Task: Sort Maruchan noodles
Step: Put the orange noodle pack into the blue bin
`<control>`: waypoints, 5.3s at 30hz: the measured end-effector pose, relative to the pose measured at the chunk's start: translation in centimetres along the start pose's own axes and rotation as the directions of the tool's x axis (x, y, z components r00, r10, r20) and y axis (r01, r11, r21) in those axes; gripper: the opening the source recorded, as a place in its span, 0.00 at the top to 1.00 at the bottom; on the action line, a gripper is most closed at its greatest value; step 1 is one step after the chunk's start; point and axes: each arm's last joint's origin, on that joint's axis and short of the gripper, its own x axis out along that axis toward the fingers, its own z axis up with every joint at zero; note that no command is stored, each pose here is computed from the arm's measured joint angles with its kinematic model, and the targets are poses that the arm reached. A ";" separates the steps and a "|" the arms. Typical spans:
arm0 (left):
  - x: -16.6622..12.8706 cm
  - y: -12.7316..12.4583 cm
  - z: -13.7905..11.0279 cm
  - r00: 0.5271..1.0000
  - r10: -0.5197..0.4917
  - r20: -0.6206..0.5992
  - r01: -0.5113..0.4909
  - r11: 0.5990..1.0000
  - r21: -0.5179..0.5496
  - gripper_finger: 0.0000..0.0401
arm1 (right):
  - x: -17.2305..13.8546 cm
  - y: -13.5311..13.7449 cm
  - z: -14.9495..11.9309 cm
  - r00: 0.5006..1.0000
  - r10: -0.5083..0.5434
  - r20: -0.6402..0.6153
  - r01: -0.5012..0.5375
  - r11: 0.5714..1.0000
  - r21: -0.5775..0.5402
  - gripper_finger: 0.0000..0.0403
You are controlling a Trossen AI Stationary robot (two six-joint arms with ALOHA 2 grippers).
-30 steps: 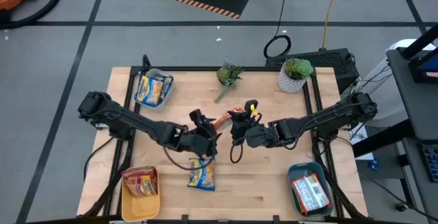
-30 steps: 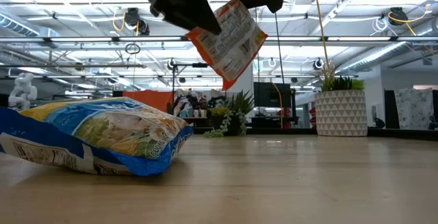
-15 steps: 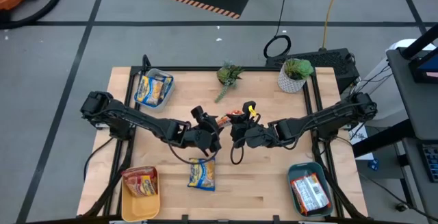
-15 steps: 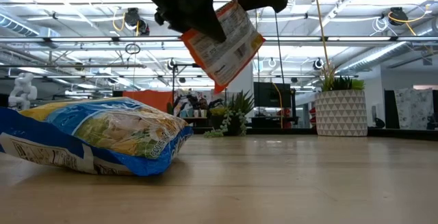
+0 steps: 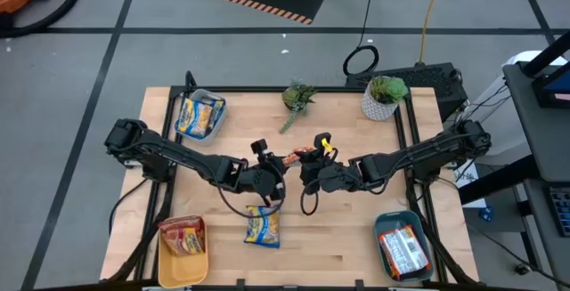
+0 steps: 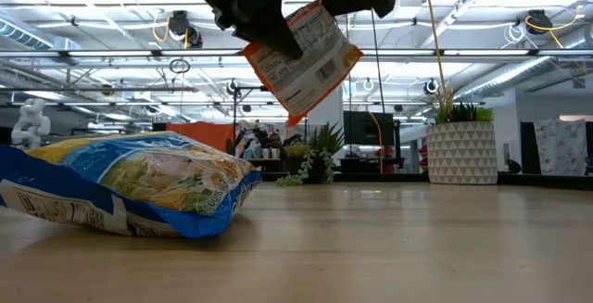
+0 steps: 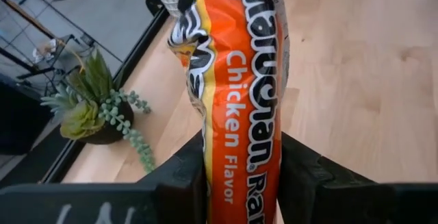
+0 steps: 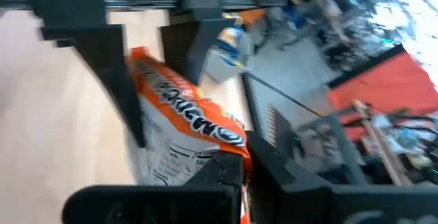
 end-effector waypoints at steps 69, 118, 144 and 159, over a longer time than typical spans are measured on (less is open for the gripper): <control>-4.8 -5.1 0.8 0.968 -0.154 0.199 0.100 0.962 0.255 0.68 | -12.0 4.9 -0.7 0.911 0.314 0.267 -0.405 0.803 0.438 0.35; -6.6 -9.6 5.6 0.875 -0.200 0.440 0.190 0.979 0.066 0.68 | -18.9 3.1 -2.3 0.896 0.394 0.205 -0.443 0.833 0.331 0.25; -4.5 -12.3 6.0 0.927 -0.203 0.315 0.180 0.979 0.099 0.68 | -18.7 3.5 -1.1 0.869 0.406 0.282 -0.470 0.855 0.218 0.25; -4.2 -12.3 5.1 0.947 -0.208 0.245 0.192 0.977 0.087 0.68 | -16.3 3.9 -0.3 0.896 0.364 0.255 -0.422 0.877 0.229 0.25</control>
